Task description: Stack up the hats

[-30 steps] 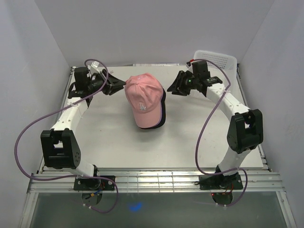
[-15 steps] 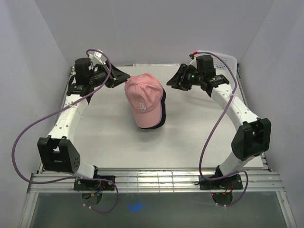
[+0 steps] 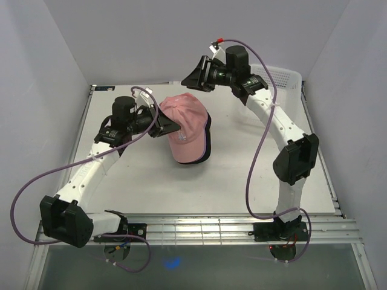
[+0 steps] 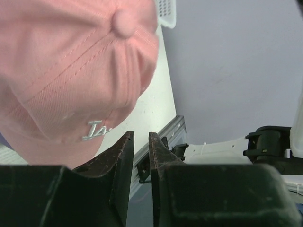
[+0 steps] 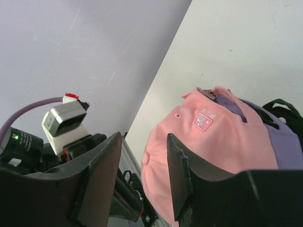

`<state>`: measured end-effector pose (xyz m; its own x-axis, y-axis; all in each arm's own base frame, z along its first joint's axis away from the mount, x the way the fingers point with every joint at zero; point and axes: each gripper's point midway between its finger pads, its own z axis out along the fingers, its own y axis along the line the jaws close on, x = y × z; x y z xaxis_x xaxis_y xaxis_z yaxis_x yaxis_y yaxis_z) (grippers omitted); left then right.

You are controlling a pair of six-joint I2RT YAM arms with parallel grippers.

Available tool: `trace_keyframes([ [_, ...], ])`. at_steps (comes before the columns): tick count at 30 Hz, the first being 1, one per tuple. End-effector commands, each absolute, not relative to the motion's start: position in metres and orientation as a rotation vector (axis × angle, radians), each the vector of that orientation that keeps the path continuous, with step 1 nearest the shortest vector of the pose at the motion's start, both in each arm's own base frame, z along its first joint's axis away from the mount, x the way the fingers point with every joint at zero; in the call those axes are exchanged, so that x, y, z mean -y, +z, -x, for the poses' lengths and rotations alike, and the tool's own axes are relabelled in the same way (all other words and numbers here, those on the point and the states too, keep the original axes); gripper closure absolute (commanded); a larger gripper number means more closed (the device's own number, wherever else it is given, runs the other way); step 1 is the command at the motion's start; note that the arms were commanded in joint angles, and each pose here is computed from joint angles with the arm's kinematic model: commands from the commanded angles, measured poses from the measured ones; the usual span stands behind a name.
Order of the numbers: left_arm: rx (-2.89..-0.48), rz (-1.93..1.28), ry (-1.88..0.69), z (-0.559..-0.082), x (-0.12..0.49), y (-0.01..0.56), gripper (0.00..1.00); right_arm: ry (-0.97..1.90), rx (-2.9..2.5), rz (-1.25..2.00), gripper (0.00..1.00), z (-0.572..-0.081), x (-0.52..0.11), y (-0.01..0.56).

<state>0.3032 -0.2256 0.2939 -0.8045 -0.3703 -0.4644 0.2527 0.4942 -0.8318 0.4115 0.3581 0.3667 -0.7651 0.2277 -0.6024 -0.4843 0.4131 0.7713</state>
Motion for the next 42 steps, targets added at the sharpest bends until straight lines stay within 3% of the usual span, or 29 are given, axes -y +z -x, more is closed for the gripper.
trace_keyframes([
  [1, -2.174, 0.112, -1.282, -0.296, 0.229, 0.278, 0.71, 1.501, -2.041, 0.241, 0.50, -0.414, -0.382, 0.352],
  [17, -2.364, 0.103, -1.205, -0.308, 0.260, 0.216, 0.72, 1.440, -2.305, 0.105, 0.51, -0.441, -0.386, 0.221],
  [42, -2.467, 0.146, -1.133, -0.293, 0.252, 0.161, 0.71, 1.366, -2.402, 0.024, 0.53, -0.439, -0.363, 0.176],
])
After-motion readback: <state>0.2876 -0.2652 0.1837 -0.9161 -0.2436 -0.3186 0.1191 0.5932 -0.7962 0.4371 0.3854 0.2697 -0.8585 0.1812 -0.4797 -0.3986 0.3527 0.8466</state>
